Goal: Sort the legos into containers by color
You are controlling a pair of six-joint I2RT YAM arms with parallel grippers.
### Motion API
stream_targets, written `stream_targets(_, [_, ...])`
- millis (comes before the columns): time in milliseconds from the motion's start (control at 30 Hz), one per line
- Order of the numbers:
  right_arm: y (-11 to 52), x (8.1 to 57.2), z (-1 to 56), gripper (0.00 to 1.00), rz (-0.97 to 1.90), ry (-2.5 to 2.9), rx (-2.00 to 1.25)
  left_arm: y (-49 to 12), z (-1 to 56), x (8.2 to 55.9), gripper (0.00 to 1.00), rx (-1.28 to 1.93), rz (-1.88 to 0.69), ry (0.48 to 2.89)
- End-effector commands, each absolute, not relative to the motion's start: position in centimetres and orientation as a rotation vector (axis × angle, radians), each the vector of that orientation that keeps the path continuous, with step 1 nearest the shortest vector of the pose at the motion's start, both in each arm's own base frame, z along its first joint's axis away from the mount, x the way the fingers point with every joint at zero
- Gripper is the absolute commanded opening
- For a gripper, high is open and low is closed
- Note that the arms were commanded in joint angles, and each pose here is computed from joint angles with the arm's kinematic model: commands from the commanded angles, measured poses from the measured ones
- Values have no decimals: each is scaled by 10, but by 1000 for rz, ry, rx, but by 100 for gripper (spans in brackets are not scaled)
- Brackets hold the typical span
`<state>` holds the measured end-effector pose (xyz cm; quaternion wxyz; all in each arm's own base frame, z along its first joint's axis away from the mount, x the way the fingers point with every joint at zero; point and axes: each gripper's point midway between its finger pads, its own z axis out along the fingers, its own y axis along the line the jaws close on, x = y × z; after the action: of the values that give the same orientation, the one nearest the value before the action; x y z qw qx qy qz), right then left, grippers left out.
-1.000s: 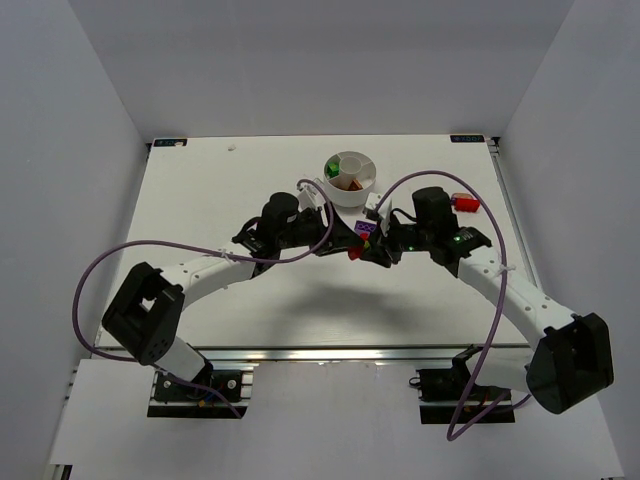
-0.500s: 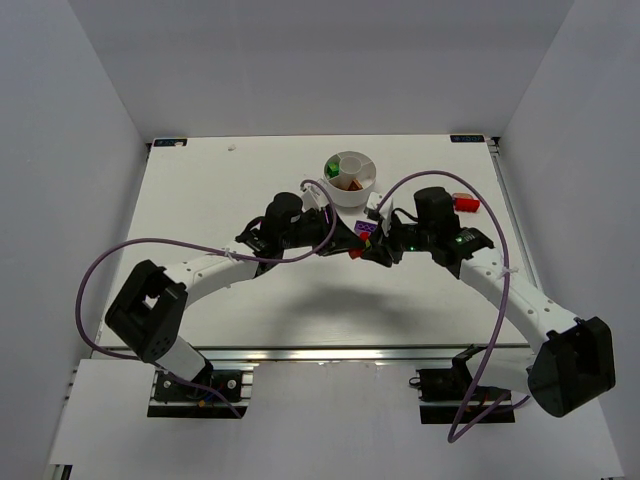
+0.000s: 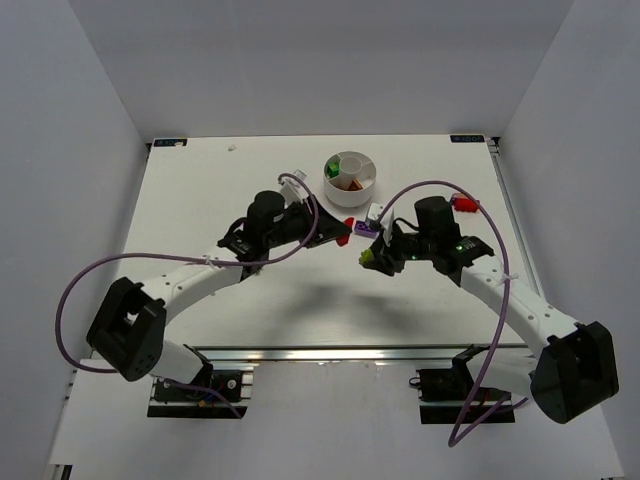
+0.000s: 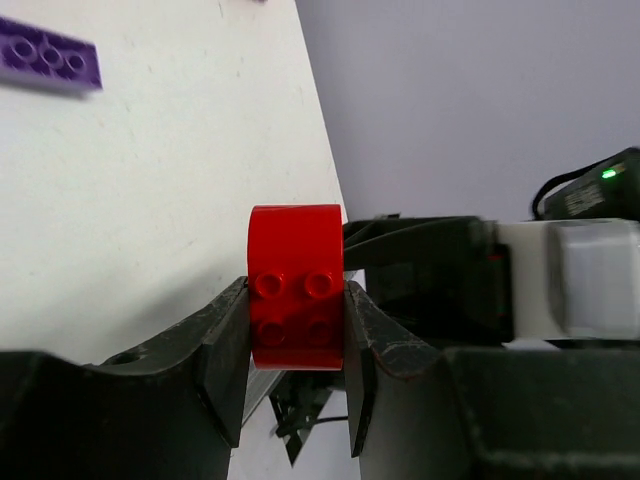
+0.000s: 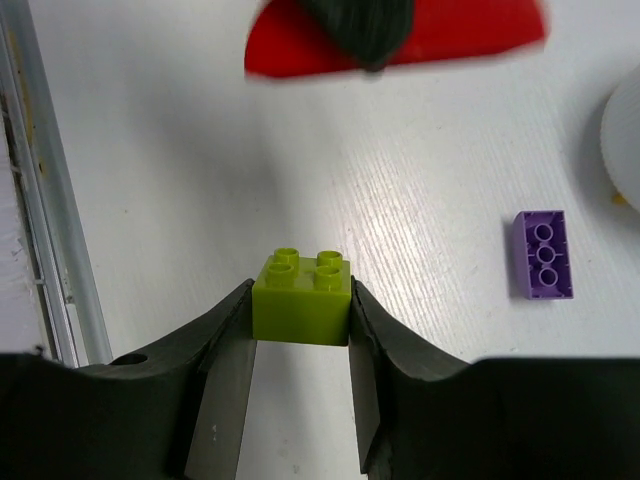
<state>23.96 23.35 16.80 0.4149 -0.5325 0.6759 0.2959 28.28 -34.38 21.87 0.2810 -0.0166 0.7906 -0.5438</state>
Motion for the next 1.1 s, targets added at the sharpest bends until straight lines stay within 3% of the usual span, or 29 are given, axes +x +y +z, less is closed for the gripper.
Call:
stream_targets(0, [231,238,167,0,741,1688,-1346,-325,243,291,8,-83,-1429,2017])
stream_targets(1067, [209,295,180,0,606,1702,-1318,-242,229,273,8,-202,-1250,2001])
